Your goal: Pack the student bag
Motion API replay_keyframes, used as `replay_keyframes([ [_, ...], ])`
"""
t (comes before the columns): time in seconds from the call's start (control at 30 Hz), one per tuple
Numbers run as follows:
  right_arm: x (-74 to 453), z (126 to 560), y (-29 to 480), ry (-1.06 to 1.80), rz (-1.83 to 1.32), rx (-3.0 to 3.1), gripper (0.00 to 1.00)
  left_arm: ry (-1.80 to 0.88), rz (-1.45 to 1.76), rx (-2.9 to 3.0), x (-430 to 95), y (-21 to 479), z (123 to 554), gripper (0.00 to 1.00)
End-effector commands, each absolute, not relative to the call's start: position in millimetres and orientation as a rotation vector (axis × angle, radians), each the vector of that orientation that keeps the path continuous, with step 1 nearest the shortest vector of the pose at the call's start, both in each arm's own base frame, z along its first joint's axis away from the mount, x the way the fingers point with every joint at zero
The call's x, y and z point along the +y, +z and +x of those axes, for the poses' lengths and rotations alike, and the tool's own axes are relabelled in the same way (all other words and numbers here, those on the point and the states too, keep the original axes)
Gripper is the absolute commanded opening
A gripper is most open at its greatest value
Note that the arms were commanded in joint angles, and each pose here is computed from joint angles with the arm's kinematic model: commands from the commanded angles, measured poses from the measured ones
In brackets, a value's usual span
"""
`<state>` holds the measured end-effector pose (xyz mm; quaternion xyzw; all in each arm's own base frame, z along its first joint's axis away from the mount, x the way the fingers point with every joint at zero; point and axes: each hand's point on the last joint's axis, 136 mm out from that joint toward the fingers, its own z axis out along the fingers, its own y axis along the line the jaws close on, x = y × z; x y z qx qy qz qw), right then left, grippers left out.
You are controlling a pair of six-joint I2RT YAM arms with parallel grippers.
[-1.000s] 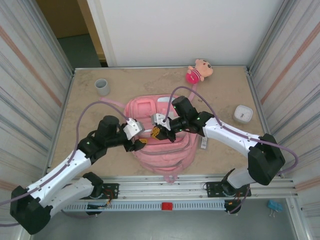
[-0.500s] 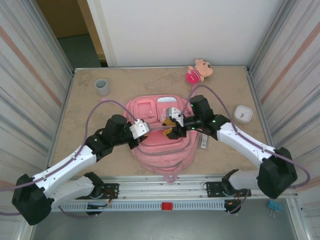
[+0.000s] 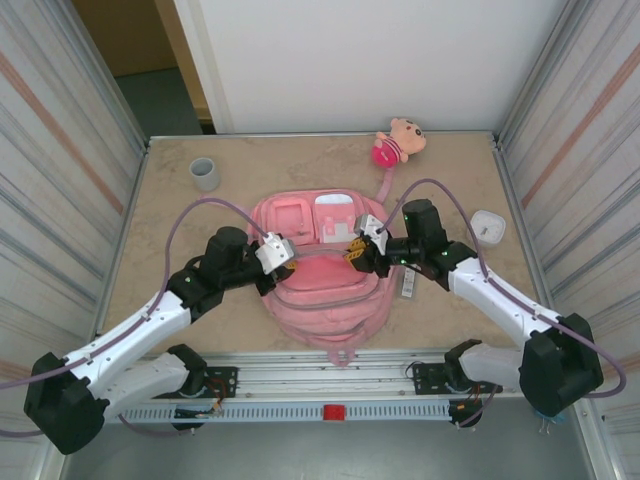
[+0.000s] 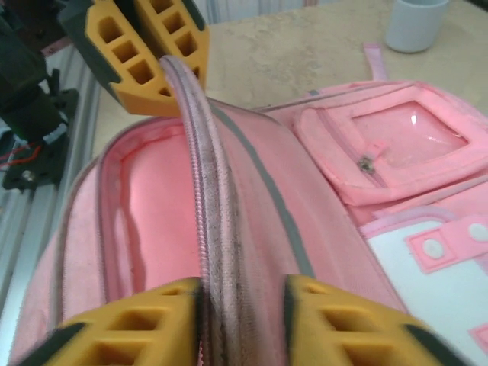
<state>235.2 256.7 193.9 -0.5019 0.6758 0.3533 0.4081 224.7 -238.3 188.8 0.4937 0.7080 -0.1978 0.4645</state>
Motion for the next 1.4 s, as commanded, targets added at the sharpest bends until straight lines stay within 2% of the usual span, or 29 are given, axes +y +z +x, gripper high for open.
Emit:
replay_keyframes([
  [0.0,262.1,241.0,211.2,0.919,-1.245,1.654,0.02,-0.509,1.219,1.635,-244.9,219.1,222.1,0.35],
  [0.03,263.1,239.8,213.3,0.929,-1.25,1.641,0.01,-0.493,1.246,1.625,-246.9,222.0,221.1,0.48],
  [0.13,265.5,239.7,216.2,0.948,-1.253,1.623,0.01,-0.446,1.347,1.598,-256.5,228.4,218.7,0.65],
  [0.2,267.0,239.5,217.9,0.961,-1.255,1.618,0.01,-0.419,1.416,1.596,-263.7,228.6,219.3,0.7],
  [0.37,270.8,238.7,221.7,0.996,-1.262,1.602,0.02,-0.363,1.516,1.625,-278.6,213.9,230.5,0.71],
  [0.57,273.7,236.7,227.8,1.019,-1.271,1.581,0.03,-0.313,1.497,1.672,-288.6,202.0,253.5,0.61],
  [0.67,272.7,235.9,229.2,1.017,-1.269,1.585,0.05,-0.299,1.471,1.692,-289.4,203.2,259.5,0.37],
  [0.73,269.5,238.2,230.5,1.007,-1.238,1.617,0.14,-0.31,1.447,1.686,-289.5,208.9,259.5,0.27],
  [0.83,254.6,253.1,235.4,0.961,-1.043,1.777,0.42,-0.309,1.372,1.695,-285.0,218.5,262.6,0.14],
  [0.87,245.4,259.2,237.9,0.944,-0.933,1.854,0.48,-0.307,1.334,1.706,-281.4,222.4,265.1,0.12],
  [0.93,219.0,271.1,236.1,0.874,-0.682,2.013,0.54,-0.316,1.254,1.733,-274.1,229.7,270.0,0.11],
  [1.03,162.8,279.2,215.8,0.691,-0.266,2.248,0.58,-0.334,1.174,1.769,-264.4,236.1,274.1,0.1],
  [1.17,94.6,258.1,171.1,0.469,0.181,2.478,0.64,-0.351,1.157,1.771,-260.8,237.9,270.7,0.1],
  [1.37,78.5,237.2,113.5,0.397,0.339,2.666,0.65,-0.357,1.138,1.775,-258.8,238.2,269.2,0.11],
])
